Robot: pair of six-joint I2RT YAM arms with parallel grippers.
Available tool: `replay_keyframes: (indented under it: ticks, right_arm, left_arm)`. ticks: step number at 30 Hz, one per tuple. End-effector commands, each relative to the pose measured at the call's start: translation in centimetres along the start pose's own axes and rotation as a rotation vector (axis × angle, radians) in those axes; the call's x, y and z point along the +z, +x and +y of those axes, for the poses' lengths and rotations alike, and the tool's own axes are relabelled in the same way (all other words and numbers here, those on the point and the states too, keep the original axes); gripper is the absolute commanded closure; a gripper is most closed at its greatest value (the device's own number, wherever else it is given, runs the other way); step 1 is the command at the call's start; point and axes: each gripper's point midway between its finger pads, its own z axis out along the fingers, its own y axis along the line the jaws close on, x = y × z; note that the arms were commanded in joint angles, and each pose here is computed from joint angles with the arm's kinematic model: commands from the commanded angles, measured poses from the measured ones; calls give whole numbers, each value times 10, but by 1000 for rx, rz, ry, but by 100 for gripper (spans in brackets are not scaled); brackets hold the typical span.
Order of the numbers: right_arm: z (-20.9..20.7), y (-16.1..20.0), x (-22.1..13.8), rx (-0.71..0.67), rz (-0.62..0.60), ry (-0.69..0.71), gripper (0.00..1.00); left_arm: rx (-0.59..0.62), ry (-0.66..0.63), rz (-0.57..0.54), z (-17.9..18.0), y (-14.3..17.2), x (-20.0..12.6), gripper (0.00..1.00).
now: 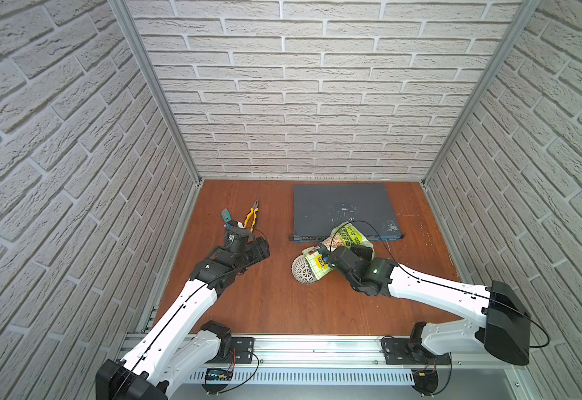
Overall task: Pour the oats into the breakfast bowl
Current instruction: Pour the oats into the bowl.
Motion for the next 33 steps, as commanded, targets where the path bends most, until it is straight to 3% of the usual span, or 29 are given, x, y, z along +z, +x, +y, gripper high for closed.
replay_keyframes:
  ticks: [1, 12, 20, 33]
  right_arm:
    - [-54, -9, -15, 149, 15, 194, 97]
    - [-61, -13, -21, 111, 18, 239, 96]
    - [-67, -14, -33, 149, -50, 232, 97]
    - [-68, -6, -33, 132, -14, 277, 96]
  left_arm:
    - [-7, -10, -1, 5, 1, 2, 12]
    - [-13, -15, 8, 7, 2, 4, 11]
    - [-18, -16, 17, 7, 3, 6, 10]
    - [-26, -21, 24, 7, 4, 8, 10]
